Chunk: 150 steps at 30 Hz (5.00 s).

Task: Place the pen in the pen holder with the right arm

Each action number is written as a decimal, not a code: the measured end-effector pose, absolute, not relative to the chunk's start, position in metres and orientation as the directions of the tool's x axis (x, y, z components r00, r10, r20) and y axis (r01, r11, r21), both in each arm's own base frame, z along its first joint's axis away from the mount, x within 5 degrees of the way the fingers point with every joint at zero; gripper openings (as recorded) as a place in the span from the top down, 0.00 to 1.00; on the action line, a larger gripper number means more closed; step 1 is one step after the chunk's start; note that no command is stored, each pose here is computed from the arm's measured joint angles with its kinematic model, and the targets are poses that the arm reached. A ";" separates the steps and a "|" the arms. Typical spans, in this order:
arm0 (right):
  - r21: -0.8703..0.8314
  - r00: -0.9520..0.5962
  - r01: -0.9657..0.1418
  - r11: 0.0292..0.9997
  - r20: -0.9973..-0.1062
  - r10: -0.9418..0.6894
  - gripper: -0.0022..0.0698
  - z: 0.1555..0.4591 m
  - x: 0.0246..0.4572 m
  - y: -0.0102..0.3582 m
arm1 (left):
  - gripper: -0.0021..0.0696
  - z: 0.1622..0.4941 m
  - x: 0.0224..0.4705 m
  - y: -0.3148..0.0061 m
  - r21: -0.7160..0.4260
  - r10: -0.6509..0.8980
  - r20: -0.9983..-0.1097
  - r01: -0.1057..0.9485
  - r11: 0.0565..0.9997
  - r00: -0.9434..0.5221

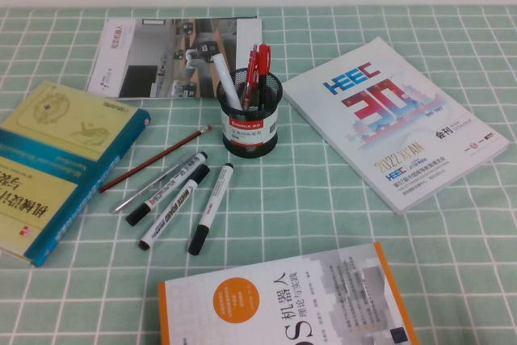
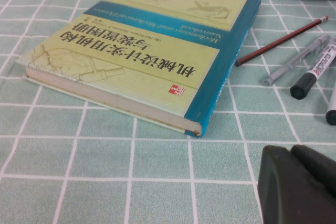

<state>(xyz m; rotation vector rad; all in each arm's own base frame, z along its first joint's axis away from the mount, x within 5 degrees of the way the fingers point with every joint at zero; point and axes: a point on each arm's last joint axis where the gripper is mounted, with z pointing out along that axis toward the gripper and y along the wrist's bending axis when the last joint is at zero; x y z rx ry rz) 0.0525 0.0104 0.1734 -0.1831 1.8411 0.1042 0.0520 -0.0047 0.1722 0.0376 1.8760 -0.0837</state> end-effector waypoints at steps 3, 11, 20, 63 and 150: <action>-0.023 -0.266 -0.180 0.983 -0.961 -0.072 1.00 0.173 0.052 0.010 | 0.98 0.172 0.052 -0.005 -0.039 -0.016 -0.953 0.069 0.997 -0.302; 0.320 -0.100 -0.166 0.933 -0.947 0.307 1.00 0.194 0.056 0.013 | 0.98 0.172 0.052 -0.005 -0.039 -0.016 -0.953 0.069 0.997 -0.302; 0.709 -0.054 -0.142 0.691 -0.703 0.710 1.00 0.203 0.056 0.008 | 0.98 0.172 0.052 -0.005 -0.039 -0.016 -0.953 0.069 0.997 -0.302; 0.510 -0.925 -0.195 0.838 -0.380 0.016 1.00 0.288 0.224 0.134 | 0.98 0.172 0.052 -0.005 -0.039 -0.016 -0.953 0.069 0.997 -0.302; 0.152 -0.629 -0.513 0.845 -0.736 -0.250 0.80 0.346 0.316 0.322 | 0.98 0.172 0.052 -0.005 -0.039 -0.016 -0.953 0.069 0.997 -0.302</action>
